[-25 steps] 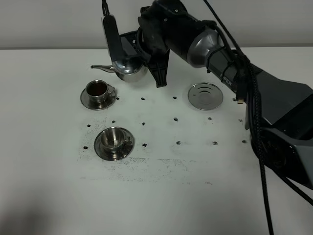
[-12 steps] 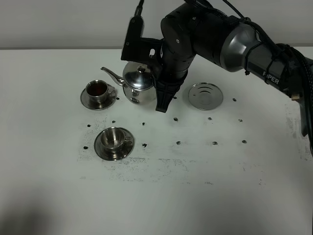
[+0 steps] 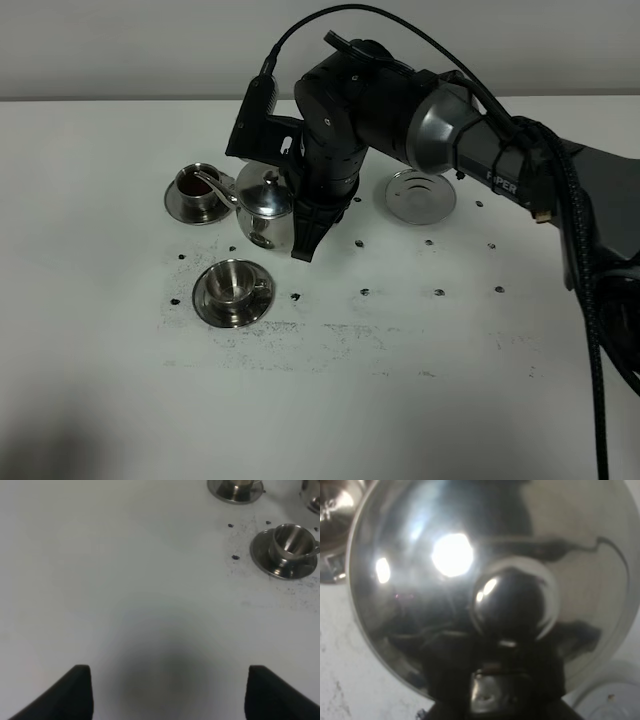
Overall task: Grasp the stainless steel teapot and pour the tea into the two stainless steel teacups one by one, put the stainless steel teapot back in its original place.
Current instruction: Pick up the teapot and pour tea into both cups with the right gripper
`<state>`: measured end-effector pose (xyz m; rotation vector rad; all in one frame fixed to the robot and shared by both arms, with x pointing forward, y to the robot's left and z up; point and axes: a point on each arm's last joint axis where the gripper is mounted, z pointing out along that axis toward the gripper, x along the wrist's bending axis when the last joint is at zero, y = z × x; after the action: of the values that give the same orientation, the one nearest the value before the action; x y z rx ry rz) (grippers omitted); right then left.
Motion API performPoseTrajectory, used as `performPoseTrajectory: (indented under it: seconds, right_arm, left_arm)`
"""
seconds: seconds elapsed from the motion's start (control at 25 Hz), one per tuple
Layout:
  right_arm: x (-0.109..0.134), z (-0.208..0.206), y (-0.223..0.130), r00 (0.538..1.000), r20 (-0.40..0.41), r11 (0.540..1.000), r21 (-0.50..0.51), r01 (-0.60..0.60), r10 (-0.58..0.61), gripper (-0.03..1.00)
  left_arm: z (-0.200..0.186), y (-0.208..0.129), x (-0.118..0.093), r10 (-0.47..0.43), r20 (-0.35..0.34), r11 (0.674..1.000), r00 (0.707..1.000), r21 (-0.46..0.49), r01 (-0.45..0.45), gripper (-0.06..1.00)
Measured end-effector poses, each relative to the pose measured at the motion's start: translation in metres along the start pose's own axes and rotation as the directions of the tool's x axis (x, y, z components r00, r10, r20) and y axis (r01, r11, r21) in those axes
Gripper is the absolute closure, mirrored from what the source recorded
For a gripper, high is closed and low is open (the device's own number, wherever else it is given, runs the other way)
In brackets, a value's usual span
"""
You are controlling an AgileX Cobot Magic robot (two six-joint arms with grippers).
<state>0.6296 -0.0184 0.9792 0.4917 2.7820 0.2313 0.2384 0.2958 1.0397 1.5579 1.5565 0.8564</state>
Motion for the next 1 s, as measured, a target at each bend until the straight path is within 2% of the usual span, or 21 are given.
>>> performPoseTrajectory:
  seconds: [0.36,1.0]
  right_arm:
    - [-0.011,0.014,0.018,1.0,0.021,1.0,-0.002,0.0,0.0,0.79]
    - [-0.007,0.046,0.016,1.0,-0.024,0.999,0.035,-0.008,0.009,0.79]
  left_arm:
    - [0.0,0.0,0.0,0.0,0.0,1.0,1.0,0.0,0.0,0.33]
    - [0.0,0.0,0.0,0.0,0.0,1.0,1.0,0.0,0.0,0.33]
